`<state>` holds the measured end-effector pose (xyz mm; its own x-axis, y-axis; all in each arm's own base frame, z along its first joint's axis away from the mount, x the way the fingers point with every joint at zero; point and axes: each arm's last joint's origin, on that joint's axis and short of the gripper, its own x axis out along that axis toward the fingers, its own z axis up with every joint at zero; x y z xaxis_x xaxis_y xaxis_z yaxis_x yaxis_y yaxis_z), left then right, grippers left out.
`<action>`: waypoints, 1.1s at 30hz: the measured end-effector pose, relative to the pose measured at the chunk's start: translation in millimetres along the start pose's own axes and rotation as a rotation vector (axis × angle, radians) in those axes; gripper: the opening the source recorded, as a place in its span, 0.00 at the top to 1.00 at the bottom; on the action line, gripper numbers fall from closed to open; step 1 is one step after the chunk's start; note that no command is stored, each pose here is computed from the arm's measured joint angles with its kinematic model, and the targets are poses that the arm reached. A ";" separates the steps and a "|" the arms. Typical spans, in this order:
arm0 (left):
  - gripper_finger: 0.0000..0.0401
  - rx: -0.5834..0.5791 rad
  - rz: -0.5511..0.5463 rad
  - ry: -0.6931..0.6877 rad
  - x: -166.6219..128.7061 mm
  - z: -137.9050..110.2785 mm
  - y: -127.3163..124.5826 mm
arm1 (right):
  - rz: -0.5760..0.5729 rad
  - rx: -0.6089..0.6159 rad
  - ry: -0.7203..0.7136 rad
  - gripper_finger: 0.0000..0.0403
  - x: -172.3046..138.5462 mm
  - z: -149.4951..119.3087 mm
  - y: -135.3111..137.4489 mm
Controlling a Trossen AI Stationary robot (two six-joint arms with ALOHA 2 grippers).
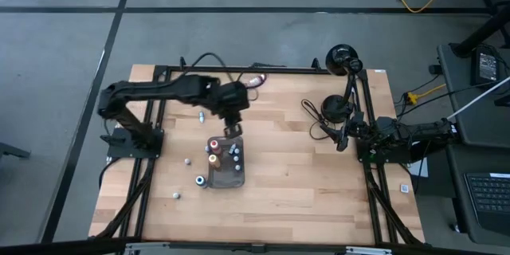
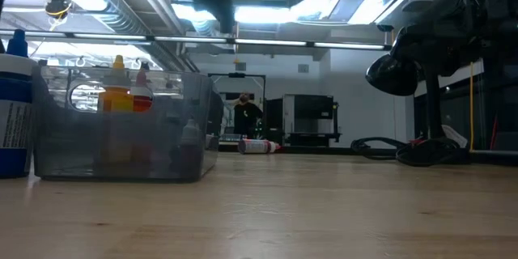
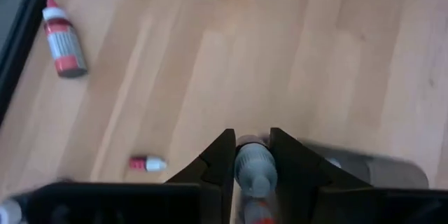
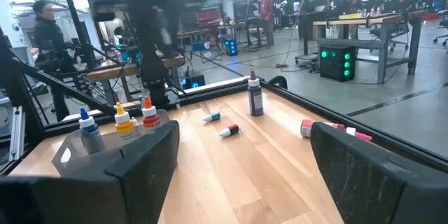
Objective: Pick & Place food coloring
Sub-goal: Put the top right purple food coloring bottle into the bin
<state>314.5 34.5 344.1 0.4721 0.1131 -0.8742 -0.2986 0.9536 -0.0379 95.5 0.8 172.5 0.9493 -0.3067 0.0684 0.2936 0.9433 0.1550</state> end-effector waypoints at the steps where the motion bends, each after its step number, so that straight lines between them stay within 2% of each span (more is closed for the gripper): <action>1: 0.83 0.003 0.001 0.003 -2.6 -6.2 -2.7 | 0.000 0.000 0.000 0.20 0.0 0.0 0.0; 7: 0.83 0.028 -0.003 -0.004 -17.7 -38.5 -20.5 | 0.000 0.000 0.000 0.20 0.0 -0.1 0.0; 13: 0.83 0.121 -0.002 0.017 -14.2 -64.3 -43.9 | 0.000 0.000 0.000 0.20 0.0 0.0 0.0; 22: 0.83 0.136 -0.071 -0.011 12.6 -87.2 -75.9 | 0.000 0.000 0.000 0.20 0.0 0.0 0.0; 33: 0.83 0.097 0.027 0.058 61.5 -91.2 -97.8 | 0.000 0.000 0.000 0.20 0.0 0.0 0.0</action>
<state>297.1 -77.2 249.9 0.4158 0.1255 -0.9008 -0.2272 0.9734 0.0307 95.5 0.7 172.5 0.9493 -0.3070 0.0683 0.2939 0.9432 0.1549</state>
